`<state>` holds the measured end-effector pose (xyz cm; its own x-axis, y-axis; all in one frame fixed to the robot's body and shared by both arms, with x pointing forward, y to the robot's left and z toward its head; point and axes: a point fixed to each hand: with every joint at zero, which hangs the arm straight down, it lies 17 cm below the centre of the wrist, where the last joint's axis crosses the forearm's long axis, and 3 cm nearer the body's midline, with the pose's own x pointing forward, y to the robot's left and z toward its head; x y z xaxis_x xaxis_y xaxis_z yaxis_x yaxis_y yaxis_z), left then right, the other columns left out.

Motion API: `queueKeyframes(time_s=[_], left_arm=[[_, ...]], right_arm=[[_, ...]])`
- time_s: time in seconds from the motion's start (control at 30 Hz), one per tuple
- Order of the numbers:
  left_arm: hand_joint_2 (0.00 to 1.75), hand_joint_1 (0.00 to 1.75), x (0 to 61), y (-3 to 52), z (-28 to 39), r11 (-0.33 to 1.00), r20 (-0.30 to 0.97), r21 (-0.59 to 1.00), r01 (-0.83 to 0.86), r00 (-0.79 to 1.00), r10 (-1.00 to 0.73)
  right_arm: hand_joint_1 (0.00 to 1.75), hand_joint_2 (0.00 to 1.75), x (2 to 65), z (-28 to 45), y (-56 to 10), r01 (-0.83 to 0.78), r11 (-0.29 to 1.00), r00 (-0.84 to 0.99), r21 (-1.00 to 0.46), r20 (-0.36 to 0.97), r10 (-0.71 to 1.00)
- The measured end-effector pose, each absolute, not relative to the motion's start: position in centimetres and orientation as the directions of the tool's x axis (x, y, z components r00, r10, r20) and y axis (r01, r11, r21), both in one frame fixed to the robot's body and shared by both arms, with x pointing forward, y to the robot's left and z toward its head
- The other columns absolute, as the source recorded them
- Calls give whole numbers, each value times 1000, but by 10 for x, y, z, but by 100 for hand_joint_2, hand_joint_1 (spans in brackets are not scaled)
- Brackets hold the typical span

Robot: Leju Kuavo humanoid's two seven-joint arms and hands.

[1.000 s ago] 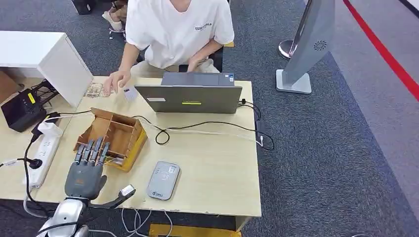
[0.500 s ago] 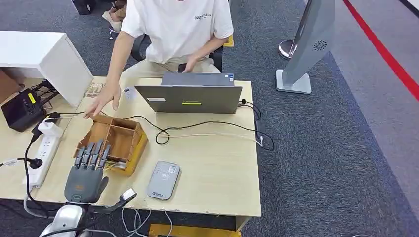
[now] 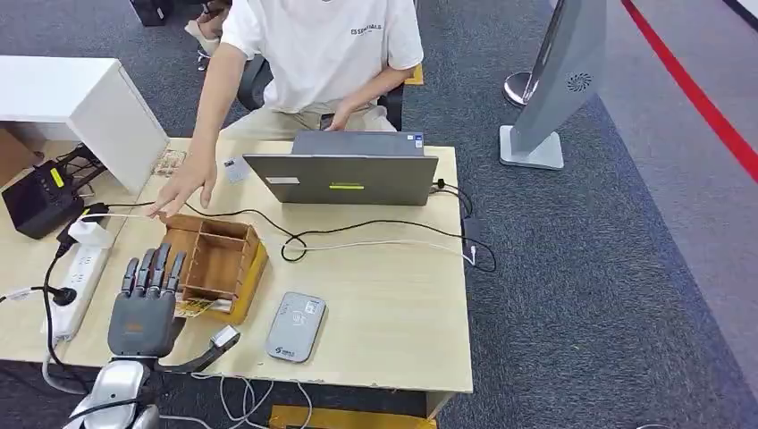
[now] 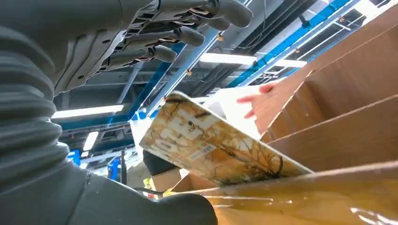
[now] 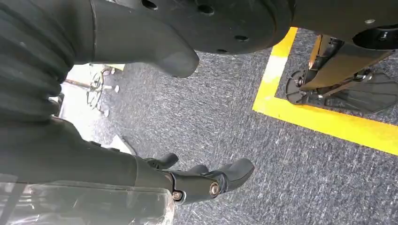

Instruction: Pass the card to the sensor for recognition and then transmit it.

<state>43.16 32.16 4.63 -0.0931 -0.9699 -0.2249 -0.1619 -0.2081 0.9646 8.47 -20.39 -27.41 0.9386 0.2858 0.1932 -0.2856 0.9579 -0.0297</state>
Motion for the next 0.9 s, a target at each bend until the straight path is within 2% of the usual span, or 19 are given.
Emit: queueKeyframes(time_s=[0.43,0.9], left_arm=[[175,0,431,325,44,-200,-214,968,-154,-78,-974],[175,0,421,307,56,-168,-210,955,-245,-155,-965]], right_arm=[[0,175,85,-274,-204,-286,958,938,-29,194,286],[0,175,85,-274,-203,-300,954,933,-32,198,300]])
